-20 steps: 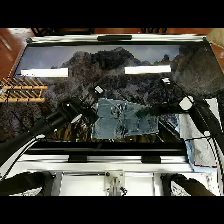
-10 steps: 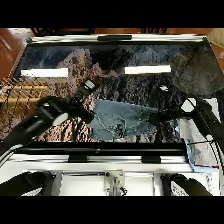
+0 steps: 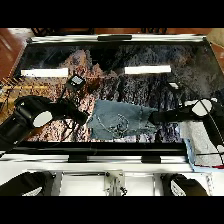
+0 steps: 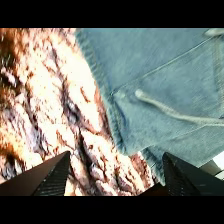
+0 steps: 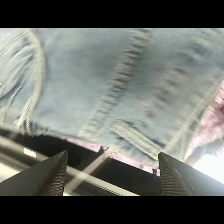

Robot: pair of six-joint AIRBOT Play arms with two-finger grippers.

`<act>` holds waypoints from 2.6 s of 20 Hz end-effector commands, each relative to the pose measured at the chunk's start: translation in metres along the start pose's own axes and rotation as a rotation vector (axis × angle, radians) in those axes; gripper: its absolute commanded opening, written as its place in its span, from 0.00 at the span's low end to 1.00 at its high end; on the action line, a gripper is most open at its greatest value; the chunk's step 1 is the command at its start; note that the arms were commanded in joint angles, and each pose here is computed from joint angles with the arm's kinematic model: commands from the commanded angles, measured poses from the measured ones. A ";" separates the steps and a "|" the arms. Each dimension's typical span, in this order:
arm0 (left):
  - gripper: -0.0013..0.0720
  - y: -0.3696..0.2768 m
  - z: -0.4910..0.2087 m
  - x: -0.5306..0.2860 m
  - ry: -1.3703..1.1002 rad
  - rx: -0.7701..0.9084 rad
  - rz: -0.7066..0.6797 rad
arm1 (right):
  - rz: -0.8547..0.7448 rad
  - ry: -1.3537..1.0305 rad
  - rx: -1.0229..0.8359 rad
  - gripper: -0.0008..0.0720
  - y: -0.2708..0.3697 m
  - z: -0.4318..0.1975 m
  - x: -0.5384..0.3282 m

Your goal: Fold the shirts.

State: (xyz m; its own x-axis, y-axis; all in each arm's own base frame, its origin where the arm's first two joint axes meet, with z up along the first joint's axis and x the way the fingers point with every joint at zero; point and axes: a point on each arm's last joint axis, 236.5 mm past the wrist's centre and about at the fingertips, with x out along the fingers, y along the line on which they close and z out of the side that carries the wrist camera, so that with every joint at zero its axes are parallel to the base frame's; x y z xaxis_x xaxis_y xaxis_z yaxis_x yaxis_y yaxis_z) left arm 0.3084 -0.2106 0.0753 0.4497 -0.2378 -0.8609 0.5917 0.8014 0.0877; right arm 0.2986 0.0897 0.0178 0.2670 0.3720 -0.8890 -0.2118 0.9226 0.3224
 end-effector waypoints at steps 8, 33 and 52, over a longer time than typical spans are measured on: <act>0.77 0.017 -0.068 0.034 0.339 -0.300 -0.035 | 0.275 0.091 0.638 0.94 -0.075 0.005 0.072; 0.76 0.007 -0.046 0.024 0.288 -0.361 -0.103 | 0.374 -0.036 0.318 0.16 -0.013 0.073 0.063; 0.76 0.009 -0.034 0.024 0.230 -0.355 -0.107 | -0.497 -0.364 0.387 0.16 -0.178 0.108 -0.236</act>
State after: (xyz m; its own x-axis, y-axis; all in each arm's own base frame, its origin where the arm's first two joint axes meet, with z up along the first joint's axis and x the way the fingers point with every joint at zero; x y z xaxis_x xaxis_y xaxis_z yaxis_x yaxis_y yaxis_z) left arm 0.3019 -0.1898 0.0376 0.2139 -0.2290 -0.9496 0.3402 0.9288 -0.1473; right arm 0.3993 -0.0957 0.2018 0.5933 -0.0400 -0.8040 0.1898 0.9776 0.0914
